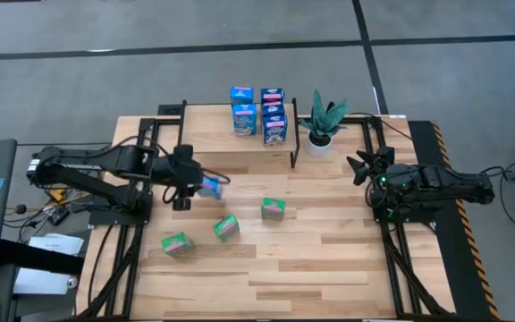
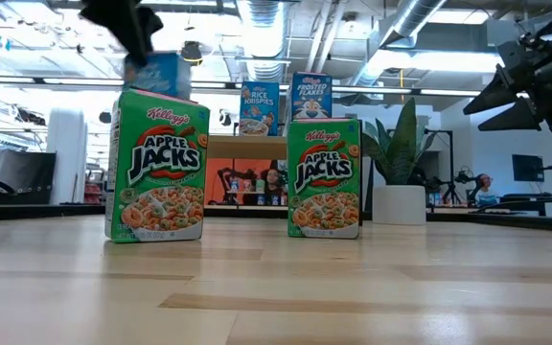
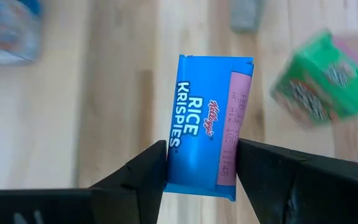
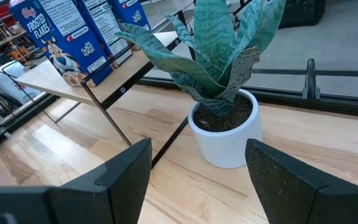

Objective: Stack cereal on shelf
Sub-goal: Put the light blue cereal box on the shelf aligned with the other light blue cereal boxes, then put the top green cereal box on the shelf

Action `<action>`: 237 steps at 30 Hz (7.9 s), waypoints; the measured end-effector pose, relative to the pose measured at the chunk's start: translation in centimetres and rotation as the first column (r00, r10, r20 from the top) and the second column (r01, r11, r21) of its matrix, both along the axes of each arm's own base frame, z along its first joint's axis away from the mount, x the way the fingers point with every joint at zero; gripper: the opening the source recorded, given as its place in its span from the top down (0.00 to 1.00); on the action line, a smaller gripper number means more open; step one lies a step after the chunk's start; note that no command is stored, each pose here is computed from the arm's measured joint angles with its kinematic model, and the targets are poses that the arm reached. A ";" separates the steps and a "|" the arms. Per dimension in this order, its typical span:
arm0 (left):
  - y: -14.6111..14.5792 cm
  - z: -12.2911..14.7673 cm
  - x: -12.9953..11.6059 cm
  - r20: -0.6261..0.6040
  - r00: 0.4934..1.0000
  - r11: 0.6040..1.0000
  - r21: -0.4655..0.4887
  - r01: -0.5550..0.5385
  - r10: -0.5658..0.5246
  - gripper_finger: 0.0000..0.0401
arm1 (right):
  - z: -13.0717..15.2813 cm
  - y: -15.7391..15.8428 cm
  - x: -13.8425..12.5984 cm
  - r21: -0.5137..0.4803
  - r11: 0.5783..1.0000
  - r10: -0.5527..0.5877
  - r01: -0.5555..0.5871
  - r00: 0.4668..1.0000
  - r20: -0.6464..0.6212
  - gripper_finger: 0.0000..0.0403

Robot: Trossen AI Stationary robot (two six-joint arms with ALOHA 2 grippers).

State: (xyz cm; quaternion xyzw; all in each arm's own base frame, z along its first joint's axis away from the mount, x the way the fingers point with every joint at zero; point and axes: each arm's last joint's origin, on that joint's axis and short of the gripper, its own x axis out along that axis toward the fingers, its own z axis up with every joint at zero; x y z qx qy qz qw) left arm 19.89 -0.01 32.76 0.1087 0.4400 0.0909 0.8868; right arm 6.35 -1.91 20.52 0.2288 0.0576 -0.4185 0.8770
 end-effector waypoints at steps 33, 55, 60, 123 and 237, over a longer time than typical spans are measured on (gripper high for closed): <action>10.2 6.3 10.2 0.064 0.994 0.987 0.128 -0.101 0.094 0.57 | 0.0 0.0 0.0 0.001 1.000 0.002 -0.002 1.000 0.001 0.29; 13.7 6.5 10.1 0.182 0.976 0.989 0.063 -0.132 0.118 0.57 | 0.0 0.0 0.0 0.001 1.000 0.003 -0.003 1.000 0.004 0.29; 14.0 6.6 10.3 0.205 0.972 0.989 0.065 -0.133 0.118 0.57 | 0.0 0.0 0.0 0.001 1.000 0.003 -0.003 1.000 0.004 0.29; 13.6 4.5 9.7 0.086 0.987 0.976 0.160 -0.151 0.139 0.36 | 0.0 0.0 0.0 0.001 1.000 0.003 -0.003 1.000 0.006 0.29; -0.7 -11.6 17.9 0.191 0.959 0.969 -0.091 0.231 -0.211 0.48 | 0.0 0.1 0.1 0.023 0.998 0.052 -0.053 0.999 0.006 0.29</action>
